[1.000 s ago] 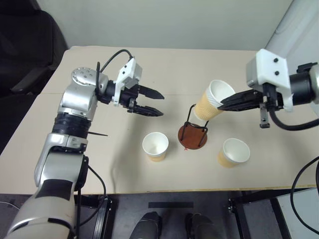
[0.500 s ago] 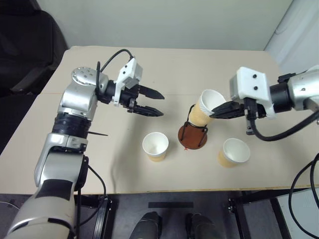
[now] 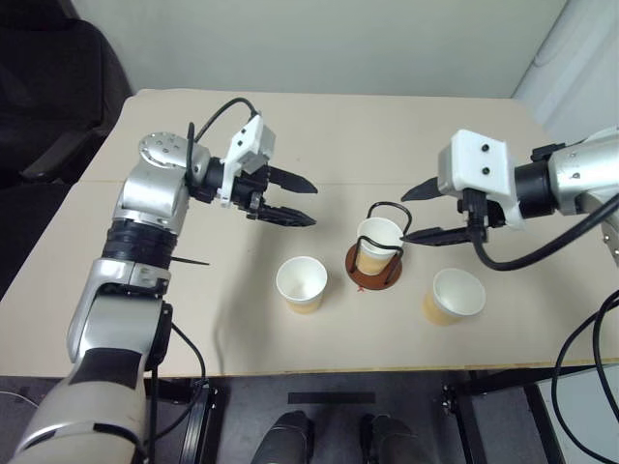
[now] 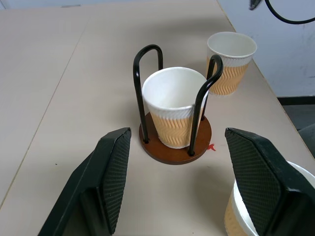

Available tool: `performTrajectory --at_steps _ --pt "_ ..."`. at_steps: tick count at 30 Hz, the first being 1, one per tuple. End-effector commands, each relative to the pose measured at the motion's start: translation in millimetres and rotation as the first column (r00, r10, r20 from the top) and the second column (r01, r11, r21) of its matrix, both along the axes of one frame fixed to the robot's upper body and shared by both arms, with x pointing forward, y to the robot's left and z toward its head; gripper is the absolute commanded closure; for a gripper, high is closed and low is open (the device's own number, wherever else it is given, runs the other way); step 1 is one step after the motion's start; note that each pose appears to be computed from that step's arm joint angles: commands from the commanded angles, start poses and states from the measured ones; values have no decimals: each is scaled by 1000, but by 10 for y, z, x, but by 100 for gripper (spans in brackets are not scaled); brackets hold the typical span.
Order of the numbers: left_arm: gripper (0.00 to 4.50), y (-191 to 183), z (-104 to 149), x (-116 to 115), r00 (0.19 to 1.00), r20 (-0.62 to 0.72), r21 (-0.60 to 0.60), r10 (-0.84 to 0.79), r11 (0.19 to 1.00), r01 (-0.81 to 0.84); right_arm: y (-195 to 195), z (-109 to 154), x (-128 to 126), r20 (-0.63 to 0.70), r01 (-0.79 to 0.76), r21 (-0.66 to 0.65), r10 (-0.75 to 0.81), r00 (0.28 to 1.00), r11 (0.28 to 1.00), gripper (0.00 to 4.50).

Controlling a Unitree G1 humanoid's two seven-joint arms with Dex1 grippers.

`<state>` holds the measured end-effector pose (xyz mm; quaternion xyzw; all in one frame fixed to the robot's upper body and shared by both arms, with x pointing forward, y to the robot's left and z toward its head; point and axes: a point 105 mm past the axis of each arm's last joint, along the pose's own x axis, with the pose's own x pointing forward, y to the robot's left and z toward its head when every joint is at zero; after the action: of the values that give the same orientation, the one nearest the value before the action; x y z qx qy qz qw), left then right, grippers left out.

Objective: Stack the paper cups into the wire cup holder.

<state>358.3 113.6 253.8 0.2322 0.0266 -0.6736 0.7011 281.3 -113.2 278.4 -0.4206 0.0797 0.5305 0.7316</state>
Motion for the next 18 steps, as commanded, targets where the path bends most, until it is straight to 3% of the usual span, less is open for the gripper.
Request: performTrajectory --at_steps 1,8,18 --pt "121 -25 94 -33 999 34 -3 -35 999 35 -9 223 -49 53 17 87 -22 998 996 97" --pt "121 -44 103 -55 998 22 -12 -51 999 51 -80 308 -180 -27 76 190 -73 997 979 97" --pt "121 -88 254 -153 994 33 -36 -108 993 109 -246 -189 -498 -197 198 139 -169 966 970 97"
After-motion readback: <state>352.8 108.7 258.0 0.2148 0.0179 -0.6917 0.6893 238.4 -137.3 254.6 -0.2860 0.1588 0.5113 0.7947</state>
